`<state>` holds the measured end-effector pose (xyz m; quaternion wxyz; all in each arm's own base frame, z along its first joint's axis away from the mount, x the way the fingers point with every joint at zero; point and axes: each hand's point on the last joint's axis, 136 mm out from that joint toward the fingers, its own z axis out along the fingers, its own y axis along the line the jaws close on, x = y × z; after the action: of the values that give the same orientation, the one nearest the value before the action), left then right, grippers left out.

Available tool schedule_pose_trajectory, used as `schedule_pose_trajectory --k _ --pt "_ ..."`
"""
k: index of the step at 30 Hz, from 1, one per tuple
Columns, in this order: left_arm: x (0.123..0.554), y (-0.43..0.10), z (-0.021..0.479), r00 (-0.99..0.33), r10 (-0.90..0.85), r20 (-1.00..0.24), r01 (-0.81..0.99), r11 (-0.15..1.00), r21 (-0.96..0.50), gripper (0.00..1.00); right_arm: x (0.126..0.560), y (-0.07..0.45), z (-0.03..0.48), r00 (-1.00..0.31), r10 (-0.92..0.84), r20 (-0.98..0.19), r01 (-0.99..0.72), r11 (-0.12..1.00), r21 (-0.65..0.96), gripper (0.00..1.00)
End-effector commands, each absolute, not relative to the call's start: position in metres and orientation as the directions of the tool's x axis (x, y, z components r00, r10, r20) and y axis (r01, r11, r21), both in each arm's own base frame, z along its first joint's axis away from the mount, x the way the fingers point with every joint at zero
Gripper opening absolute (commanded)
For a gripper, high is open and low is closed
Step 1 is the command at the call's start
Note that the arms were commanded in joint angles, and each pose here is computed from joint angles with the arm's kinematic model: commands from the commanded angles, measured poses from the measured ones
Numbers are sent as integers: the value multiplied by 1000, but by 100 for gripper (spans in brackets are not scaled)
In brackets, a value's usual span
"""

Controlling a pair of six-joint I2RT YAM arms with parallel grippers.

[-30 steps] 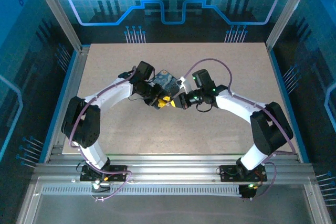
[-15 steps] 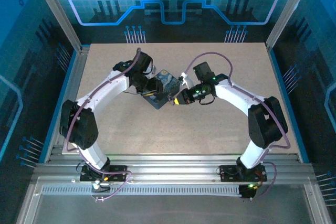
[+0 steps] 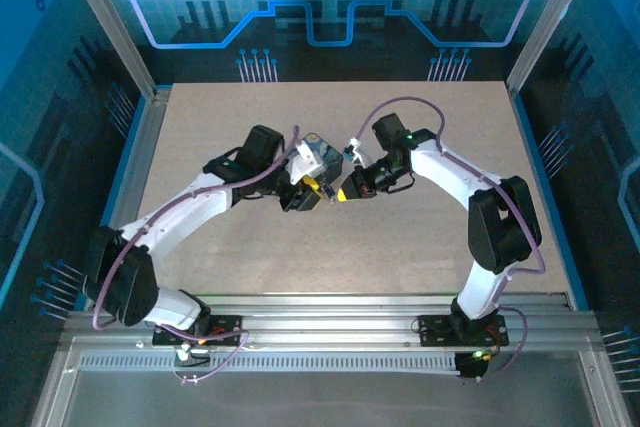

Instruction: Unlock the padlock with the key

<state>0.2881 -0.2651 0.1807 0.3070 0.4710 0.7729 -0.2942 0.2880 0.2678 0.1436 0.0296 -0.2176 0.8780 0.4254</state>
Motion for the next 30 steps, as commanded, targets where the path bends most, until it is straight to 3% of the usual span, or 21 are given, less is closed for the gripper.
schedule_pose_trajectory --k 1,12,30 --pt "288 -281 183 -227 564 -794 964 247 -100 36 286 269 153 -909 -357 -213 -382 516 766 2" --pt "306 -289 169 -168 559 -812 971 238 -37 30 285 268 158 -918 -351 -184 -347 486 802 2" --pt "302 -295 158 -148 585 -797 979 198 -36 31 289 271 164 -920 -348 -179 -335 468 818 3"
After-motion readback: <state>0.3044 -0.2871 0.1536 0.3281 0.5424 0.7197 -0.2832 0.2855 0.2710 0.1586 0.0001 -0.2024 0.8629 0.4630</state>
